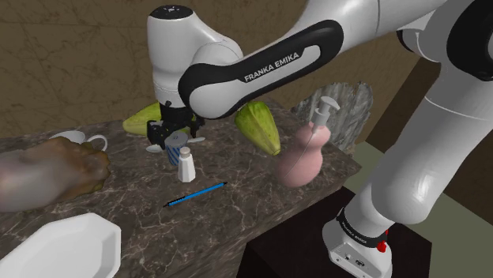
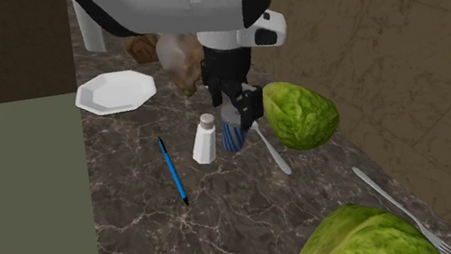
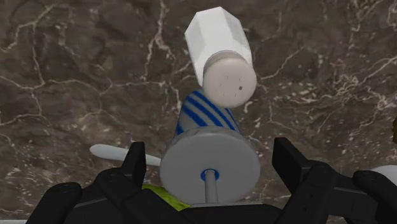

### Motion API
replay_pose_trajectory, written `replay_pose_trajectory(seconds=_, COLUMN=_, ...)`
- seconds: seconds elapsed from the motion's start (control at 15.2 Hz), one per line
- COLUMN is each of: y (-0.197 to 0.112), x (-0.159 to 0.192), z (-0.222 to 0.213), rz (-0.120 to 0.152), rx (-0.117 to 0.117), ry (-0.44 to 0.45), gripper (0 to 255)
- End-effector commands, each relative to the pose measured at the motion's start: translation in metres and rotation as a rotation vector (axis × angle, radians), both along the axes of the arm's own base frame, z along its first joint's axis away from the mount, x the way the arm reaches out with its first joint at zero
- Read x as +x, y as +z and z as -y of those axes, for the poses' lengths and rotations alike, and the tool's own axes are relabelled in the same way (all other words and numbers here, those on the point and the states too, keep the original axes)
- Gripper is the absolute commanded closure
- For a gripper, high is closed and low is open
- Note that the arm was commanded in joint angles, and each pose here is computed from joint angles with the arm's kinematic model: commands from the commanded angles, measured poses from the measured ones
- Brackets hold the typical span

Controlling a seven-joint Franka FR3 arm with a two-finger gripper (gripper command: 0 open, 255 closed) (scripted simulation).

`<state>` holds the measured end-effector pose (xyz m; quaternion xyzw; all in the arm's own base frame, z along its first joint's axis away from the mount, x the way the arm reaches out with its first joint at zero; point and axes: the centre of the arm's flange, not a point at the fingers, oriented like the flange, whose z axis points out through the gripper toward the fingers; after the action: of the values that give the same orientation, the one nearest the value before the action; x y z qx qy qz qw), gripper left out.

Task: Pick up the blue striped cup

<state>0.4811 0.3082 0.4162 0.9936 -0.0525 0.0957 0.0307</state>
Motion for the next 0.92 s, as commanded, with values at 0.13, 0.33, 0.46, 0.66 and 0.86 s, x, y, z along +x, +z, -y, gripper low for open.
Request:
replay_pose_trajectory(seconds=0.13, y=-0.0132, x=0.0012, z=0.0002, rz=0.0, rx=0.0, ry=0.0, gripper=0)
replay_pose_trajectory(seconds=0.33, y=-0.0131, x=0.001, z=-0.0003, rz=0.0, rx=0.0, ry=0.0, gripper=255)
replay_pose_trajectory(seconds=0.46, y=-0.0131, x=0.001, z=-0.0003, rz=0.0, rx=0.0, ry=0.0, gripper=255)
replay_pose_trajectory(seconds=0.66, y=-0.0129, x=0.0009, z=-0.0002, rz=0.0, rx=0.0, ry=0.0, gripper=255)
replay_pose_trajectory(seconds=0.86, y=-0.0132, x=0.0012, z=0.0002, rz=0.0, rx=0.0, ry=0.0, gripper=255)
